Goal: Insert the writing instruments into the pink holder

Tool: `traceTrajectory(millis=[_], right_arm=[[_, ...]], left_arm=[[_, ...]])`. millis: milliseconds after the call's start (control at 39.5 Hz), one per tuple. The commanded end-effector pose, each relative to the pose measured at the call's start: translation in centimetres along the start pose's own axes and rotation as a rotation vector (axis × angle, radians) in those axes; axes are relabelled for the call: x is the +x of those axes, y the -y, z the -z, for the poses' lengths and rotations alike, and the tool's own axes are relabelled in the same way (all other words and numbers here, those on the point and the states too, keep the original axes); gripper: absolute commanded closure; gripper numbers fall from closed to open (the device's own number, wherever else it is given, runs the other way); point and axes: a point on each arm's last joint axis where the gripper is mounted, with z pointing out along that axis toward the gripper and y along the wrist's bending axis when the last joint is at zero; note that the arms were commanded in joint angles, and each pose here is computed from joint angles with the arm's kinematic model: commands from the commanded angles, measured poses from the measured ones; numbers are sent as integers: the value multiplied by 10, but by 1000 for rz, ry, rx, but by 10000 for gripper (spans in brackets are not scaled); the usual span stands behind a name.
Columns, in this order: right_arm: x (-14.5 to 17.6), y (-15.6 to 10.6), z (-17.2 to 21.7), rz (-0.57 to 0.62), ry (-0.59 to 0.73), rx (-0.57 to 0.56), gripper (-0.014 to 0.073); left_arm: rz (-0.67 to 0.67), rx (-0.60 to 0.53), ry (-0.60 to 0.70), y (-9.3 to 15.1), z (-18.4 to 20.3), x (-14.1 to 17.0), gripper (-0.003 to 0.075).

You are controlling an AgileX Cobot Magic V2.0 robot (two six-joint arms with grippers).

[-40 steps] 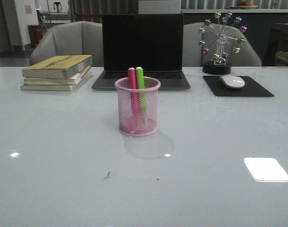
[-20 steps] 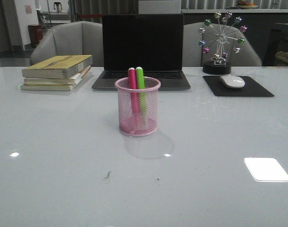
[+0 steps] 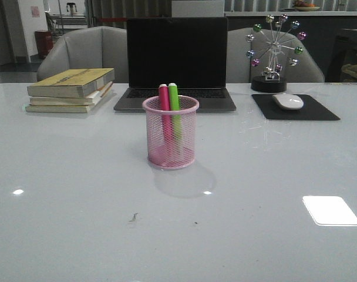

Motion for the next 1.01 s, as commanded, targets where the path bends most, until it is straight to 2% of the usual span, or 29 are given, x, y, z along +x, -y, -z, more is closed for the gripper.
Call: traceTrajectory(millis=[0,430,531,683,885,986], right_arm=[[-9,0,1,9,110,7,567],[-9,0,1,9,110,7,567],[-9,0,1,9,110,7,567],[-9,0,1,9,110,7,567],[-9,0,1,9,110,7,567],[-9,0,1,9,110,7,567]], left_arm=[[9,-6,107,-1,2,-16,316],[9,-6,107,-1,2,-16,317],[-24,-19,106,-2,2,-16,331],[-14,-15,104,-2,2,-16,431],[-14,-15,106,-2,2,-16,633],[-14,-17,133,-2,5,-18,629]])
